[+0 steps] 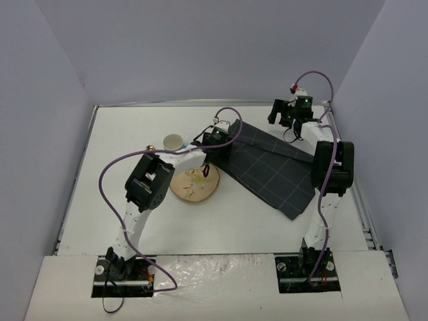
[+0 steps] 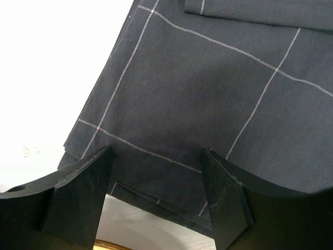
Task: Set the dinner table for one person
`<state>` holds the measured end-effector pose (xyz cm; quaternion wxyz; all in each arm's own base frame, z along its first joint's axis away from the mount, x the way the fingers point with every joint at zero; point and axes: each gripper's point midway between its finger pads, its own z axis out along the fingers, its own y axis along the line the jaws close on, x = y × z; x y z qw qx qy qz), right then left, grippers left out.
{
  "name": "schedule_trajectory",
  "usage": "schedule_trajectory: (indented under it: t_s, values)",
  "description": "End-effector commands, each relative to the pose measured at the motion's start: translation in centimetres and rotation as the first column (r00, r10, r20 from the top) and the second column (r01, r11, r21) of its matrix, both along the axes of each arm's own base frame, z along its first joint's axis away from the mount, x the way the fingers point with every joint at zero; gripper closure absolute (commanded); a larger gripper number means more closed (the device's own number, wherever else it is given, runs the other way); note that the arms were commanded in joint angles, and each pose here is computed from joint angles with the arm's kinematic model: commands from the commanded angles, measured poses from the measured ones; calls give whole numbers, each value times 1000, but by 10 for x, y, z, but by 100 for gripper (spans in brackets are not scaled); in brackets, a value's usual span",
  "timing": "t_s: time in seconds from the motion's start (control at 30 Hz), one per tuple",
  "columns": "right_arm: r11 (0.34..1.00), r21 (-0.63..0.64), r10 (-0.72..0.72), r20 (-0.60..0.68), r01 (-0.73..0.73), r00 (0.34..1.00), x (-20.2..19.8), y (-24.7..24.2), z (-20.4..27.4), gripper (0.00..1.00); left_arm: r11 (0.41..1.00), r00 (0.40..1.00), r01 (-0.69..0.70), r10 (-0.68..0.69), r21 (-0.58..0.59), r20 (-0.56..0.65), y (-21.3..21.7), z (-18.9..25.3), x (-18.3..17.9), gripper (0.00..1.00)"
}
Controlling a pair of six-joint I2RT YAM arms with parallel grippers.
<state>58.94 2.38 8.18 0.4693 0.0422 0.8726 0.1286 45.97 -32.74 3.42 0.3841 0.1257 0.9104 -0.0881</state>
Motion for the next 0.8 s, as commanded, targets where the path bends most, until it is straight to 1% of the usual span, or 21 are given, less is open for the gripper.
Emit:
schedule_trajectory:
  t_s: [0.0,0.07,0.13,0.3,0.57,0.77]
  values:
    - [969,-138,221,108,-205,969,-23,59,57,14,999,998,20,-18,25,-68,9,-1,-17,36]
    - [938,-199,303,77,-283,950,-38,79,47,22,999,997,22,-20,25,-69,9,-1,-17,36]
    - [917,-230,342,32,-326,939,-48,90,34,29,999,997,23,-21,24,-69,9,-1,-17,36]
    - [876,-296,394,-20,-382,919,-63,109,16,39,999,997,20,-18,30,-68,11,0,-18,36]
    - [834,-375,400,-93,-404,912,-67,118,-11,40,999,997,20,-17,33,-78,11,-2,-20,37]
    - [814,-389,410,-144,-432,901,-67,123,-31,44,999,996,20,-17,34,-83,12,-2,-21,37]
